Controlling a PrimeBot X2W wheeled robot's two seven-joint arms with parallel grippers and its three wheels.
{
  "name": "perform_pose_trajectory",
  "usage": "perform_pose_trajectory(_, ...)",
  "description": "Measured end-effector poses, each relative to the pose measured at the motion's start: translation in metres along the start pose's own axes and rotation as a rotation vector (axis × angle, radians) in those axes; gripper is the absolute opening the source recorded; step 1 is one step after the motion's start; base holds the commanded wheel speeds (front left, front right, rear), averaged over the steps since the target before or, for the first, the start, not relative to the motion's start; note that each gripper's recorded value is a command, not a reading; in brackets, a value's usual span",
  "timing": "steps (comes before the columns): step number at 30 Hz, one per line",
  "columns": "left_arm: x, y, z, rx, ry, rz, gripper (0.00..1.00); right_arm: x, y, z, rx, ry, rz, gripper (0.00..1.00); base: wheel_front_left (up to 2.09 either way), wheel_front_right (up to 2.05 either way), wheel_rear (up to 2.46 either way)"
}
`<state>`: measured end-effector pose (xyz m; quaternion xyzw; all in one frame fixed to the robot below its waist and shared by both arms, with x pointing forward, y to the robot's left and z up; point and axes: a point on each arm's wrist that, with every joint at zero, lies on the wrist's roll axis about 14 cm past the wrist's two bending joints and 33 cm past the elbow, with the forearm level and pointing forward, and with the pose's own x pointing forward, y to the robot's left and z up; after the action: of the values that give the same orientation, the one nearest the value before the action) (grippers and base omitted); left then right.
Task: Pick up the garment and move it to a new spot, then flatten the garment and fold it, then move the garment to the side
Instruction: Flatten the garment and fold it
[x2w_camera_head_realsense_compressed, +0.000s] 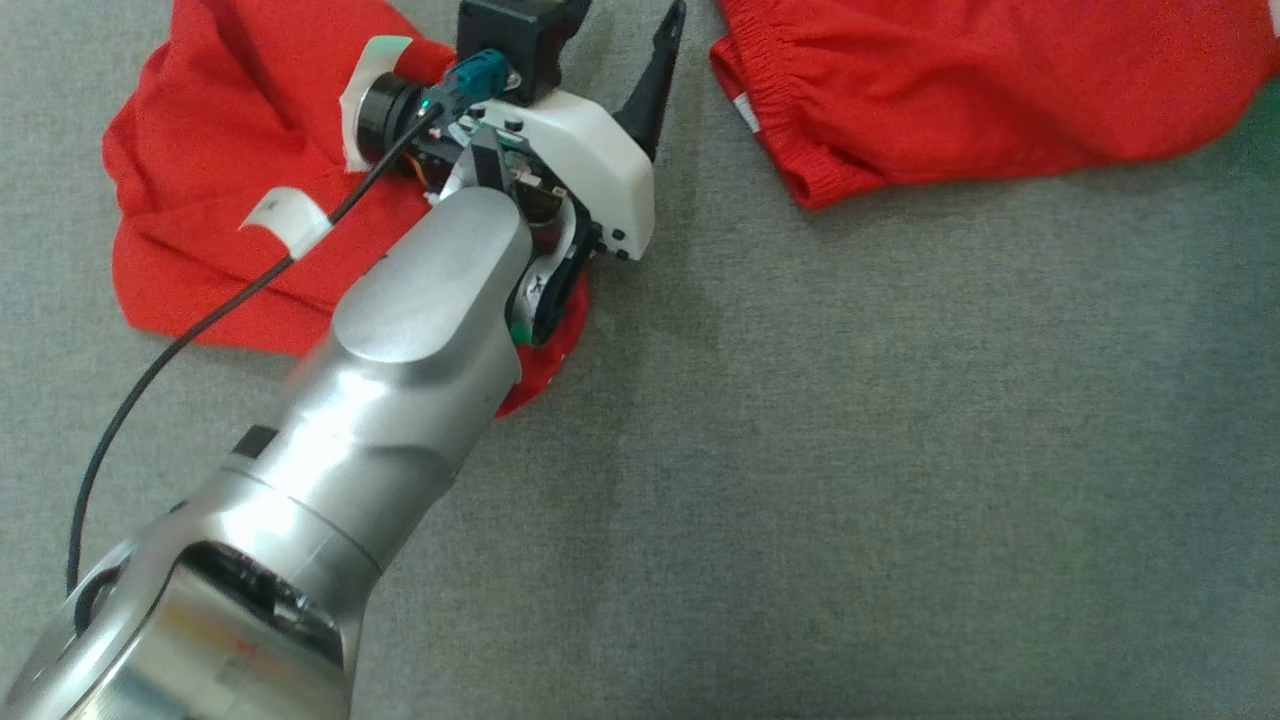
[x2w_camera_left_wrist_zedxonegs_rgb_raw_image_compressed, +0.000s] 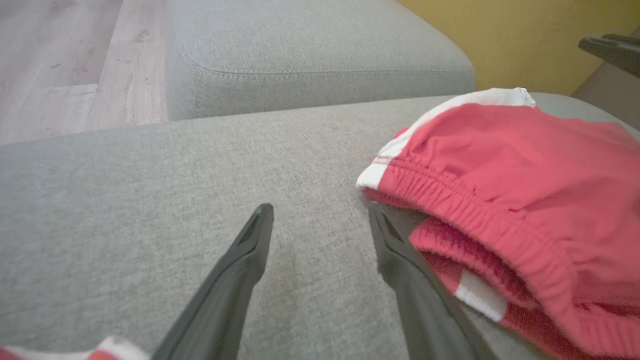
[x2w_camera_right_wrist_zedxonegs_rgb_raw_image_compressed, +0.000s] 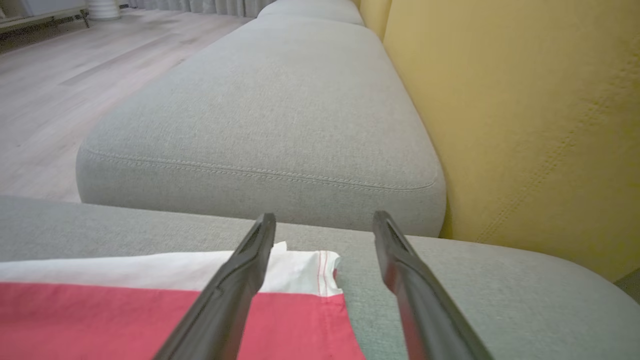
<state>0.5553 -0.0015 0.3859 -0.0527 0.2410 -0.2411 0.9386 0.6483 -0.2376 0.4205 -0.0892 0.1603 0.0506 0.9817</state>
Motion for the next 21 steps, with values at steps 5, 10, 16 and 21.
perform_pose_trajectory(5,-0.003,0.001,0.019,-0.016,-0.077,0.019,1.00,-0.010,-0.015,0.020,0.034,-0.081,-0.041,1.00,0.00,0.00,0.00)
perform_pose_trajectory(10,-0.020,-0.002,0.068,-0.003,-0.256,0.040,1.00,-0.032,-0.025,0.059,0.075,-0.187,-0.063,1.00,0.00,0.00,0.00)
perform_pose_trajectory(16,-0.056,-0.009,0.128,0.024,-0.473,0.042,1.00,-0.074,-0.027,0.091,0.123,-0.317,-0.051,1.00,0.00,0.00,0.00)
perform_pose_trajectory(21,-0.094,-0.019,0.146,0.055,-0.580,0.044,1.00,-0.116,-0.027,0.091,0.158,-0.373,-0.049,1.00,0.00,0.00,0.00)
